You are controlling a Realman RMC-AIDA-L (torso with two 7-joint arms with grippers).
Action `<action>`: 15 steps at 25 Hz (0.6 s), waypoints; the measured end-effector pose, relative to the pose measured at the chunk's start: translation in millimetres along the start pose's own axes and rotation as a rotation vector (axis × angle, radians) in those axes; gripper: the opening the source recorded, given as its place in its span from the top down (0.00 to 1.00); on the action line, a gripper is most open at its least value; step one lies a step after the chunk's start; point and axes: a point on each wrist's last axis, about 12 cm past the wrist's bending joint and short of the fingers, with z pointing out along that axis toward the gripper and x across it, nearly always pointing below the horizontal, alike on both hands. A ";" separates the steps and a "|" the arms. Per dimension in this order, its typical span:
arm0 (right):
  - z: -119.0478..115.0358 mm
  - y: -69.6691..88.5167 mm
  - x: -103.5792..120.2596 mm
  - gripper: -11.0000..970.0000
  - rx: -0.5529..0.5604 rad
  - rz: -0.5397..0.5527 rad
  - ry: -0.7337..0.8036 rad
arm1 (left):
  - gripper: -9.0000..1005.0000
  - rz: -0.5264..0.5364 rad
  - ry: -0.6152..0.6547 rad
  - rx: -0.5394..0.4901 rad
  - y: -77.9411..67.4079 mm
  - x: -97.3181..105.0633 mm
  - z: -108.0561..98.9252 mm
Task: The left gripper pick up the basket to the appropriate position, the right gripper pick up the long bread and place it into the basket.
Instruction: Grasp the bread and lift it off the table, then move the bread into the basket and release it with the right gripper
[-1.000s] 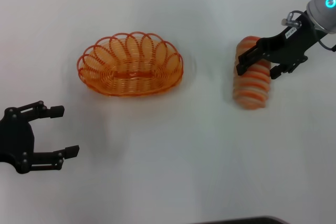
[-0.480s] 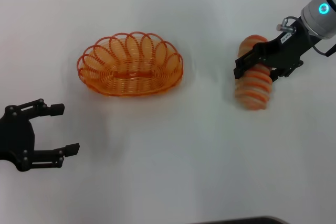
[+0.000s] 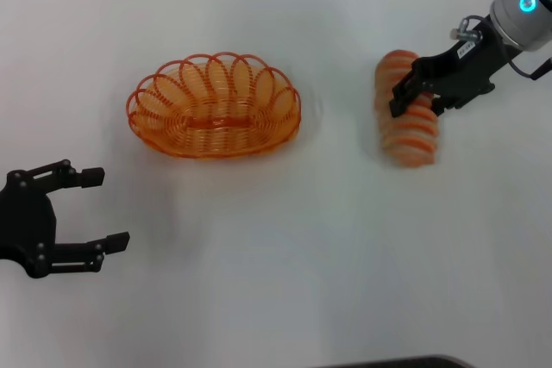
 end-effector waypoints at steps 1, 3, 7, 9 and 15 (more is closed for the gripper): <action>-0.5 1.2 -1.1 0.26 0.001 -0.010 -0.006 | 0.10 -0.001 0.001 -0.002 0.3 0.1 0.0; -1.0 2.8 -2.6 0.33 0.002 -0.025 -0.014 | 0.10 -0.003 0.002 -0.005 0.6 0.2 0.1; -2.3 5.1 -5.6 0.41 0.004 -0.045 -0.035 | 0.10 -0.009 -0.002 -0.003 0.2 0.9 1.2; -4.8 7.5 -7.9 0.44 0.006 -0.063 -0.052 | 0.10 -0.013 -0.004 -0.005 0.1 1.4 1.8; -18.4 24.1 -19.6 0.48 0.013 -0.187 -0.145 | 0.10 -0.017 -0.008 -0.016 0.9 1.8 1.9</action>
